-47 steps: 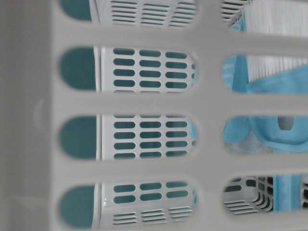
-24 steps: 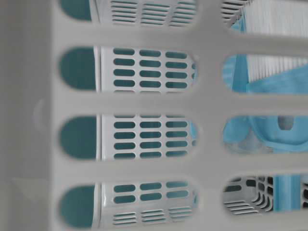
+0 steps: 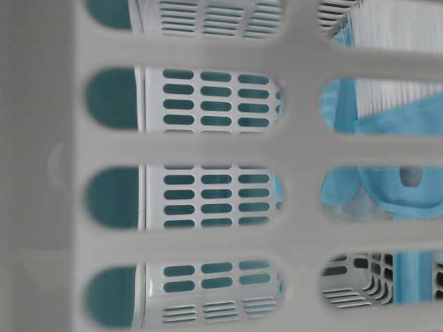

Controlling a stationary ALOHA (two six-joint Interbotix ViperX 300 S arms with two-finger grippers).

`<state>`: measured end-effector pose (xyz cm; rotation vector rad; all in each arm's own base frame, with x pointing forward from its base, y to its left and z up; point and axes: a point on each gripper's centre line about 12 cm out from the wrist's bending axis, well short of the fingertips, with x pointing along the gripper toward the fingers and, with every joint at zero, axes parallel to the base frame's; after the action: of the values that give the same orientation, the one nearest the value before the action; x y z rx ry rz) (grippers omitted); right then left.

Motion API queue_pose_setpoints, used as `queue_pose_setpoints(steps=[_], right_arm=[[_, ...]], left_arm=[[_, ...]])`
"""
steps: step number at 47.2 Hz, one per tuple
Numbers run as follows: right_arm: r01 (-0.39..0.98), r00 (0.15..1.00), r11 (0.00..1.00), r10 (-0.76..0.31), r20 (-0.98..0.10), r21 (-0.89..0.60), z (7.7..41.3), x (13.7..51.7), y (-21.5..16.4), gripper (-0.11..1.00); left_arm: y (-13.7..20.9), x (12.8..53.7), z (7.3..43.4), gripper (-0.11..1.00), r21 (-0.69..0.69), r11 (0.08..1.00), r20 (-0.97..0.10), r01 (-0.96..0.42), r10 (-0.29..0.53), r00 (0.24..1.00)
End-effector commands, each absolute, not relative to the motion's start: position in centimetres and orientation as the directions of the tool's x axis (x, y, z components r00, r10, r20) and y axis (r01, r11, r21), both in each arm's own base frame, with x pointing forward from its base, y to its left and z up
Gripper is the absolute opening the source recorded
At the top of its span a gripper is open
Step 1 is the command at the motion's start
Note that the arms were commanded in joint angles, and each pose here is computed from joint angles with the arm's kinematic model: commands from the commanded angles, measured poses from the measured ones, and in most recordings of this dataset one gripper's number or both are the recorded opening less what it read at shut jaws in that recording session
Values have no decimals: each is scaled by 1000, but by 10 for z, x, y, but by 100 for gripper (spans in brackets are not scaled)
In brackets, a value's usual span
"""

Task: Pick up the hand brush from the shopping basket with the left arm.
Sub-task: 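Move the left gripper over the basket toward the blue brush handle, then lower the open left gripper around the hand brush's blue handle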

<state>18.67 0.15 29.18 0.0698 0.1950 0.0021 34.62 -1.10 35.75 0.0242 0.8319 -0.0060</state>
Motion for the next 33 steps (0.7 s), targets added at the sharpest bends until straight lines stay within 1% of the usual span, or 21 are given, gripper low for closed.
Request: queue_pose_setpoints(steps=[1, 8, 11, 15, 16, 21, 24, 27, 33], right_arm=[[2, 985, 997, 11, -169, 76, 302, 188, 2, 81], [3, 985, 997, 11, -171, 79, 299, 187, 2, 77], [3, 985, 997, 11, -171, 80, 298, 186, 2, 77], [3, 986, 997, 11, -165, 82, 298, 185, 2, 77], [3, 987, 997, 11, -163, 82, 299, 185, 2, 77], [2, 987, 997, 11, -159, 80, 298, 183, 2, 77], [2, 987, 997, 11, -159, 82, 297, 183, 2, 77], [3, 987, 997, 11, -159, 83, 296, 182, 2, 77], [2, 988, 997, 11, -154, 82, 296, 181, 2, 77]], left_arm=[[-15, 354, 367, 0, 20, 1000, -757, 24, 0, 653], [-19, 363, 364, 1, 19, 999, -793, 28, -2, 609], [-21, 367, 362, 4, 11, 1000, -805, 21, -4, 593], [-29, 372, 355, 25, -10, 1000, -827, 3, -10, 562], [-31, 374, 354, 33, -13, 1000, -832, 5, -14, 554], [-43, 381, 341, 65, -31, 1000, -862, -6, -24, 507], [-50, 386, 331, 81, -33, 999, -880, -3, -28, 475], [-57, 390, 323, 90, -35, 999, -891, 1, -31, 453], [-73, 397, 302, 90, -35, 999, -912, 16, -38, 408]])
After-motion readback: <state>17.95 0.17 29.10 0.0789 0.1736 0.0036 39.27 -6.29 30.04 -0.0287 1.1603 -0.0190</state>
